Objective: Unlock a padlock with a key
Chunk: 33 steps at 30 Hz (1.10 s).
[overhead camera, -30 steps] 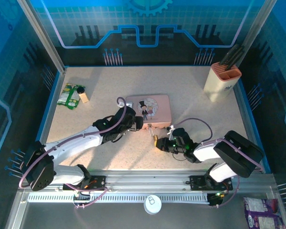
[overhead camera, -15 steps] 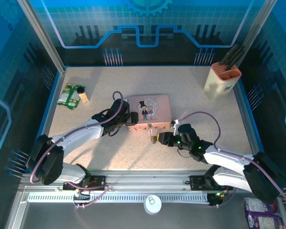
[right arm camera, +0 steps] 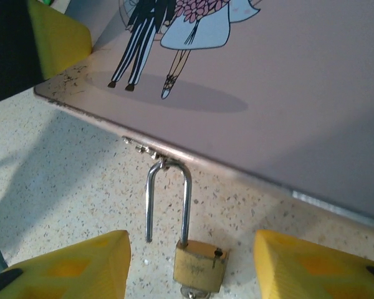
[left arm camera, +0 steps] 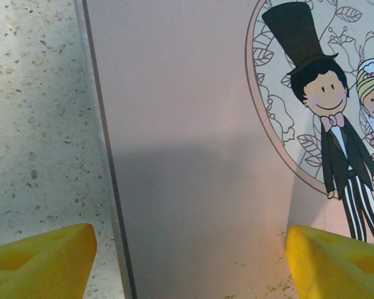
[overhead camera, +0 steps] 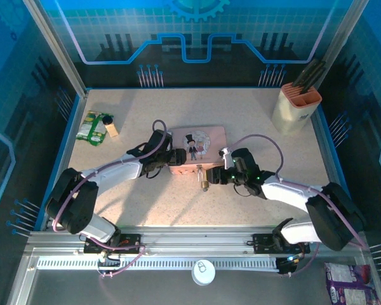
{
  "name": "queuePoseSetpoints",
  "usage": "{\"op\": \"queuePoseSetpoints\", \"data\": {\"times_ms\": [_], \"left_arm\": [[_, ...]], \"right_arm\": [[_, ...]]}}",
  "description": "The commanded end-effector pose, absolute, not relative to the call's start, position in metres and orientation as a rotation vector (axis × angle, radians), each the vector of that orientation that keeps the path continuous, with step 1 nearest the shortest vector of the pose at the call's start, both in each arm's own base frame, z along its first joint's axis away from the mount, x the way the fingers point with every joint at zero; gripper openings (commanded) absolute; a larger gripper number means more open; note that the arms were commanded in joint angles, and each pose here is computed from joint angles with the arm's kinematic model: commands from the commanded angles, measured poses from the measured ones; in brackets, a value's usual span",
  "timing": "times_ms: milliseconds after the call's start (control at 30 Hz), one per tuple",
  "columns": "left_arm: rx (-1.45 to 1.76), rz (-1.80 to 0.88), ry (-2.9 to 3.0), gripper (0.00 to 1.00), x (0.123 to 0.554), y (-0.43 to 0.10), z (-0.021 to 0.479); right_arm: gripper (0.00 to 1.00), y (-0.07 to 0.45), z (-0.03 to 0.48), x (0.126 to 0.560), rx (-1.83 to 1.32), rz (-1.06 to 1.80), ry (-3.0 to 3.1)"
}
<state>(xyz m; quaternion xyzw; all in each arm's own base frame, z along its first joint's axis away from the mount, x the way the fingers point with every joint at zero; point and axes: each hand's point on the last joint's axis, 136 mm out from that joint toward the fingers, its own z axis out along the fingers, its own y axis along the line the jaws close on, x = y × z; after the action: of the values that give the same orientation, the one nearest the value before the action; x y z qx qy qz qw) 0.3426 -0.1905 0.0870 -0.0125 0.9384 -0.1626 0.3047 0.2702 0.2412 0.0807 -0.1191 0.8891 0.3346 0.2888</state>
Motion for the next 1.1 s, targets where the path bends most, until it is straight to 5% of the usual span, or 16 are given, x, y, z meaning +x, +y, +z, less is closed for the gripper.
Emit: {"op": "queuePoseSetpoints", "data": {"times_ms": [0,300,1067], "left_arm": [[-0.070,-0.415,2.514,0.80,0.330,-0.180,0.072],[-0.073,-0.399,2.563,0.77,0.295,-0.184,0.047],[-0.187,-0.392,2.509,0.76,0.285,-0.179,0.050]], "right_arm": [[0.55,0.249,0.088,0.283,-0.381,0.938,2.347],[0.55,0.248,0.092,0.320,-0.394,0.944,2.318],[0.38,0.265,0.066,0.287,-0.231,1.225,2.204]]}}
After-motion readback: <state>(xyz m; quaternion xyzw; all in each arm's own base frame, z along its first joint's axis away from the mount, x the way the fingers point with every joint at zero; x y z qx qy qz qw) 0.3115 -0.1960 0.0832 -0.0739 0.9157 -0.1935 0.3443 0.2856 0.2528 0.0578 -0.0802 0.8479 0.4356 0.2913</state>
